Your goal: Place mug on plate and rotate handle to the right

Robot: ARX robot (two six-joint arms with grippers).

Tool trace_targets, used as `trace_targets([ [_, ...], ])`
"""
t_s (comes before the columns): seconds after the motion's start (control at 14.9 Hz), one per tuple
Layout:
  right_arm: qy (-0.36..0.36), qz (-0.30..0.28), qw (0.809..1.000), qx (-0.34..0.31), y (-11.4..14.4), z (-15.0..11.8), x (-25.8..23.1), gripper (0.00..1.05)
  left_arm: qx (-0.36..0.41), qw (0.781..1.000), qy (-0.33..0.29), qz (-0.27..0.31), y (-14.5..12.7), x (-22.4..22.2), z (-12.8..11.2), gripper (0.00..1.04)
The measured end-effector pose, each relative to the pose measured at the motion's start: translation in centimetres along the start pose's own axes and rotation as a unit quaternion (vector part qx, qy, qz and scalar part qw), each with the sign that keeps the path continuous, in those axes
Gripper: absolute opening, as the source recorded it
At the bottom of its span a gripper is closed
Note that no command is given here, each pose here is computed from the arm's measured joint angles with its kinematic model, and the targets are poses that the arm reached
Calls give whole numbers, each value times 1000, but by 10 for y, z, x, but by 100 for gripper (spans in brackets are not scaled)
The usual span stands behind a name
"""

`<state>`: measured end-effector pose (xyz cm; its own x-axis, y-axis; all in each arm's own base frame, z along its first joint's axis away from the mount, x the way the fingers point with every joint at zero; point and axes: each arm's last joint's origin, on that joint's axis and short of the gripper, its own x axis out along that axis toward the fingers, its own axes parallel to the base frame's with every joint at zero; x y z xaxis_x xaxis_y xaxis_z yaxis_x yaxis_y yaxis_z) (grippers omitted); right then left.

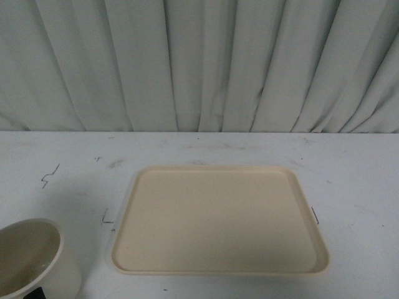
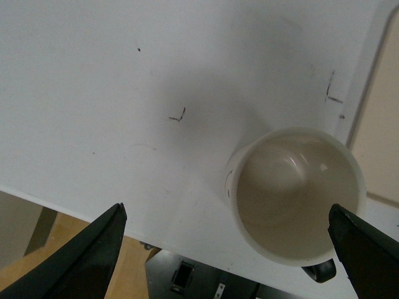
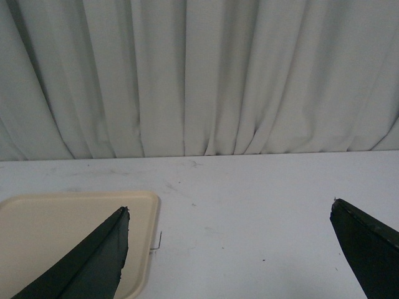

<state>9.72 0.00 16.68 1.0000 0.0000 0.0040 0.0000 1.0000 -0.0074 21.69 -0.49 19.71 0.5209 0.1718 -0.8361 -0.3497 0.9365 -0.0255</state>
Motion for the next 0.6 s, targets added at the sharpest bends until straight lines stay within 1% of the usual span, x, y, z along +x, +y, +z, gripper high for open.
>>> trace_targets([
  [0.27, 0, 0, 1000, 0, 0, 0, 0, 98, 22, 998, 57, 8, -6, 41, 2, 98],
  [0.6, 0, 0, 1000, 0, 0, 0, 0, 98, 35, 996, 78, 14, -7, 68, 1, 98],
])
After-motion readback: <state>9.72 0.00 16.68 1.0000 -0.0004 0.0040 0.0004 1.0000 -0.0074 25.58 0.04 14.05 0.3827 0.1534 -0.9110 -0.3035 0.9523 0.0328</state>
